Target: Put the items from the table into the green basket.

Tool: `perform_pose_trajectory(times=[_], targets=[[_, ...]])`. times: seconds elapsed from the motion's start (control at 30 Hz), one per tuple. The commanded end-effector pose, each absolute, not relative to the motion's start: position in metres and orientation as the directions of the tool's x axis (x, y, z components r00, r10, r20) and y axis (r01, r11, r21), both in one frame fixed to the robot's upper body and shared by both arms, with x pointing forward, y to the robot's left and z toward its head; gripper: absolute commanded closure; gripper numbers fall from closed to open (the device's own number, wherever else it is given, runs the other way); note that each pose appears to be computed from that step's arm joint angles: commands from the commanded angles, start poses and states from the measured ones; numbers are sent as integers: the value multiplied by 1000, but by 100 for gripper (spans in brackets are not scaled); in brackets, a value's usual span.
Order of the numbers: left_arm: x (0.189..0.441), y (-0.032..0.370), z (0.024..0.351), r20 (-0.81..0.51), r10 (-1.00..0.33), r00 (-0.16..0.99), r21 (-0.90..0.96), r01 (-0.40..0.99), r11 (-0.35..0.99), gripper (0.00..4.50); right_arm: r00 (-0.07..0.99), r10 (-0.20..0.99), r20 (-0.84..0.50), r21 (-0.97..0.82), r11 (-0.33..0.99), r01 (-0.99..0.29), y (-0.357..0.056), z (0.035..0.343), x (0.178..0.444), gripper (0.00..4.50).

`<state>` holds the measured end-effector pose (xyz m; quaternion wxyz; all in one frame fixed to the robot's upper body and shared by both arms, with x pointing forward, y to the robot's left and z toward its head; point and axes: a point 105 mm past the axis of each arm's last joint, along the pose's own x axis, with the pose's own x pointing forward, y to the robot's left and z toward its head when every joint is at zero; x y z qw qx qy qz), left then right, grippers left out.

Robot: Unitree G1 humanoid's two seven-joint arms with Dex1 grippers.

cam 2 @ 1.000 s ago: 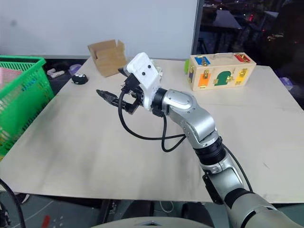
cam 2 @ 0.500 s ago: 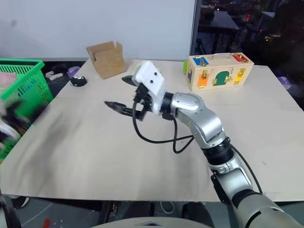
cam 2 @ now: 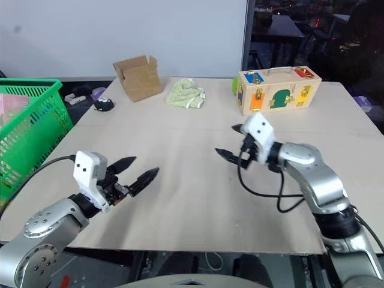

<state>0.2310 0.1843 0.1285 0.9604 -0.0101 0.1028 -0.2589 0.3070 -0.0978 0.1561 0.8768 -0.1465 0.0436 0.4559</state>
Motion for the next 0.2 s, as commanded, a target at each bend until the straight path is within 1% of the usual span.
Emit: perform_pose_trajectory(times=[0.03,0.2], targets=[[224,174,129,-213,-556,803,-54,559,828,3,630,749,-207,-268,576,-772,-117,163,300,0],[224,173,127,-222,-572,789,-55,576,816,3,646,732,-215,-256,596,-761,-123,155,298,0]])
